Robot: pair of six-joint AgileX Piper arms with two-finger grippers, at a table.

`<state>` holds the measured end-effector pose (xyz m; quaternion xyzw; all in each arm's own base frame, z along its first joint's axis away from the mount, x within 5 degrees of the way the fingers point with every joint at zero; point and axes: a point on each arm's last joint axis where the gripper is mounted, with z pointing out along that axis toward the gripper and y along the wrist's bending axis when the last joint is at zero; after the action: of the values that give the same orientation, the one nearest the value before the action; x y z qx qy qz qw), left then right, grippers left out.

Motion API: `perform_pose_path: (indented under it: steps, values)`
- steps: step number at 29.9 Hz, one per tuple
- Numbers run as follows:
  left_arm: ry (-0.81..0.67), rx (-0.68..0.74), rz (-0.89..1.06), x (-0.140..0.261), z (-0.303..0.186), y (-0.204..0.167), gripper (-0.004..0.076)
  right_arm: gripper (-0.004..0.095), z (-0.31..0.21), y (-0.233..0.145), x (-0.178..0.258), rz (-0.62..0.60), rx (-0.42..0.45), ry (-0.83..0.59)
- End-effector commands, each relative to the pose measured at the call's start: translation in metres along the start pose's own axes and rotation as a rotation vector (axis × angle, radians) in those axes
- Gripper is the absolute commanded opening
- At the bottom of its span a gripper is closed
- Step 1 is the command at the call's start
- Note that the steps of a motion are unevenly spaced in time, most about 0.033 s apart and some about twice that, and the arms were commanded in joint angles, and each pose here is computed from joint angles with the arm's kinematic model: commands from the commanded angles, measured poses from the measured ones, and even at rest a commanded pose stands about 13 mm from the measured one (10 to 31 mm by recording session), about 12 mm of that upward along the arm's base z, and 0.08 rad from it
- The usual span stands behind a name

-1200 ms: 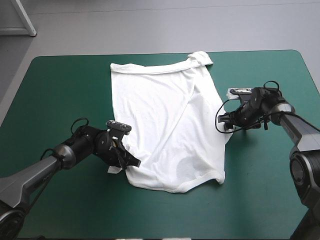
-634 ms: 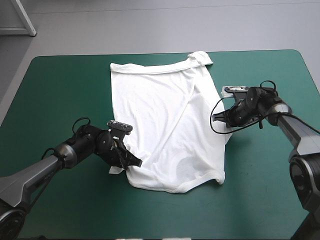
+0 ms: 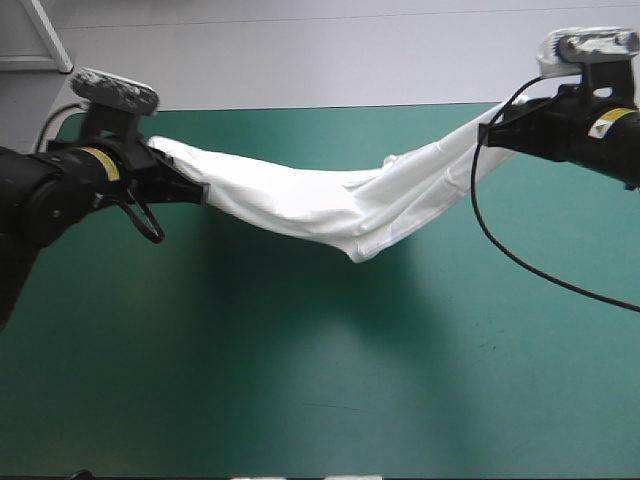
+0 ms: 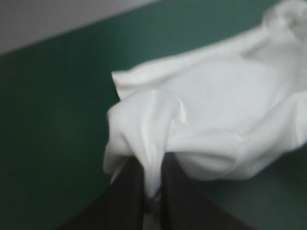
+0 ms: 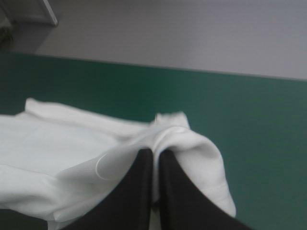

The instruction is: Fold the cloth

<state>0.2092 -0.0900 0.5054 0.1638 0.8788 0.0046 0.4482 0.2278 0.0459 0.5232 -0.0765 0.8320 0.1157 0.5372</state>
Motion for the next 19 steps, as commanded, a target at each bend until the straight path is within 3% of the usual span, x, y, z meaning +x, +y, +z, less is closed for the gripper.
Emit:
perform_pose_path:
  steps: [1,9,13,19]
  values:
    - [-0.224,-0.065,-0.016,-0.021,-0.059,0.021,-0.0009,-0.0019,-0.063,0.011,-0.032,-0.022,-0.014,-0.258]
    - [-0.508,-0.221,-0.008,-0.039,-0.130,0.051,-0.0009,-0.0019,-0.141,0.022,-0.065,-0.073,0.001,-0.551]
    - [-0.550,-0.320,0.013,-0.039,-0.145,0.062,-0.0009,-0.0019,-0.170,0.022,-0.072,-0.102,0.060,-0.650]
    - [-0.600,-0.378,0.043,-0.040,-0.158,0.068,-0.0009,-0.0019,-0.197,0.024,-0.077,-0.118,0.078,-0.762]
